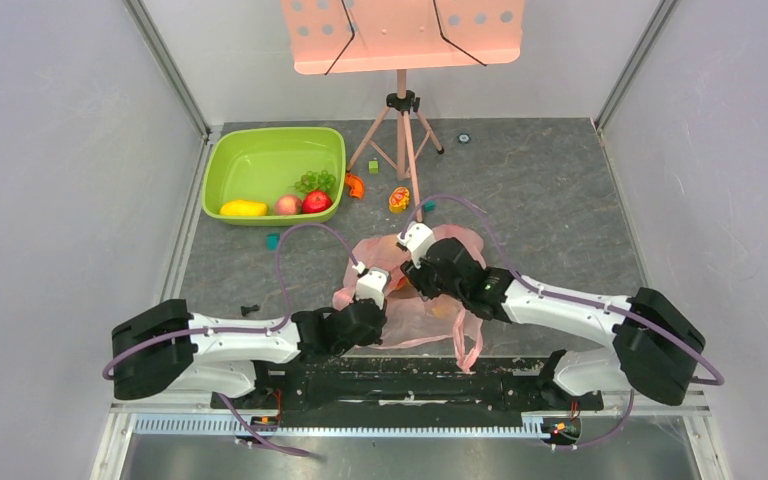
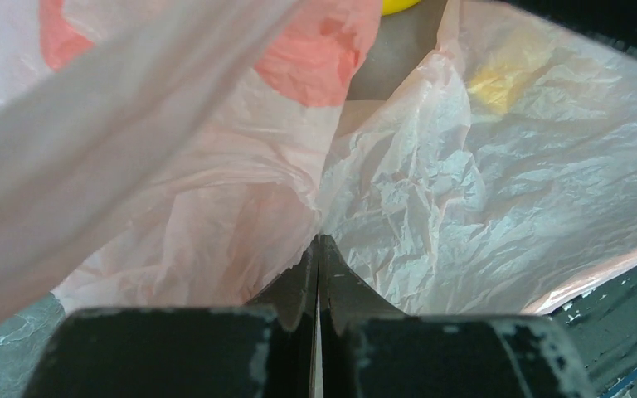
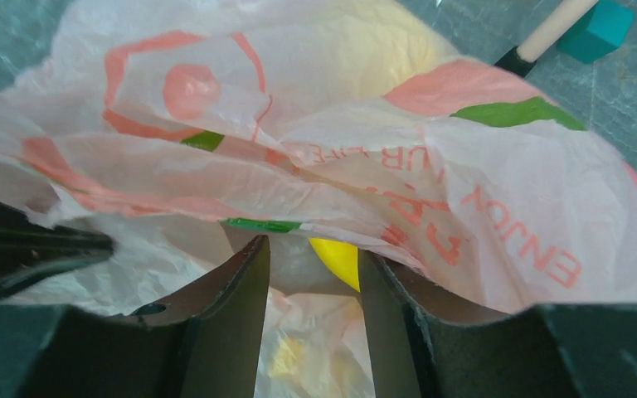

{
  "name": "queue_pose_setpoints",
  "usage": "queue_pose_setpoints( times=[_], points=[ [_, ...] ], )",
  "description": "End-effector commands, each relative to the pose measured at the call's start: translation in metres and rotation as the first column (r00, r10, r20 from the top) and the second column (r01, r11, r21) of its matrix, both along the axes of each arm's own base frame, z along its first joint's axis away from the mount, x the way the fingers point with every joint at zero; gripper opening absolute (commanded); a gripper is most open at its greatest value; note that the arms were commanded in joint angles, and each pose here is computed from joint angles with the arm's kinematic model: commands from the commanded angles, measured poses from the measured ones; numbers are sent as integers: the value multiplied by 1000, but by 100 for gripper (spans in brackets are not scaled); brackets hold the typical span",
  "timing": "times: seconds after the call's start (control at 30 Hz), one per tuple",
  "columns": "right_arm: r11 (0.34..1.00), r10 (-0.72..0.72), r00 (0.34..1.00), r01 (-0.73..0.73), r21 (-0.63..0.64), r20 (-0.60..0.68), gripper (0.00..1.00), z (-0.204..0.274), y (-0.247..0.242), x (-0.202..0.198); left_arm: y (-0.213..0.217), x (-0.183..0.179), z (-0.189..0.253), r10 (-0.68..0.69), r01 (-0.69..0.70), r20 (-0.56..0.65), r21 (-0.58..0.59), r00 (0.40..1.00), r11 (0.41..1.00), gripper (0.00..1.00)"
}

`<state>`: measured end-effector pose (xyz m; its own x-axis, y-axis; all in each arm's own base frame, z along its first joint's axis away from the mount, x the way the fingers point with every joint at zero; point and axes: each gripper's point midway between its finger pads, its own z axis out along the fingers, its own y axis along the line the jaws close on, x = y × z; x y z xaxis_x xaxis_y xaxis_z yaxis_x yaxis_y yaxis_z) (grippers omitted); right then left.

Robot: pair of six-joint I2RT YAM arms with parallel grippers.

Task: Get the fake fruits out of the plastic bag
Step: Take out the fake fruit from the plastic bag.

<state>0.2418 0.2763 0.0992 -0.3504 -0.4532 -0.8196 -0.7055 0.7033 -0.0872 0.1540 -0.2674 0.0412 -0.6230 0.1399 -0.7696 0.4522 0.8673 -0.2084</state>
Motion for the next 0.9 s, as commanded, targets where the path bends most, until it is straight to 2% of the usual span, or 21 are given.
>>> queue_pose_setpoints(
  times=[0.0,0.27,0.57,0.87],
  points=[
    [987,151,988,-153,-49,-34,46,-4,9,-8,-2,6,11,58,-56,25,-65,998,996,2],
    [964,176,983,-183,-190,-55,50,-23,0,9,0,6,11,59,-57,26,-65,998,996,2],
    [936,209,977,-211,-282,-38,56,-25,-2,27,3,5,10,65,-63,27,-67,998,996,2],
    [905,221,970,-241,-350,-95,61,-47,-11,35,6,5,8,77,-75,26,-65,997,995,2]
  ],
)
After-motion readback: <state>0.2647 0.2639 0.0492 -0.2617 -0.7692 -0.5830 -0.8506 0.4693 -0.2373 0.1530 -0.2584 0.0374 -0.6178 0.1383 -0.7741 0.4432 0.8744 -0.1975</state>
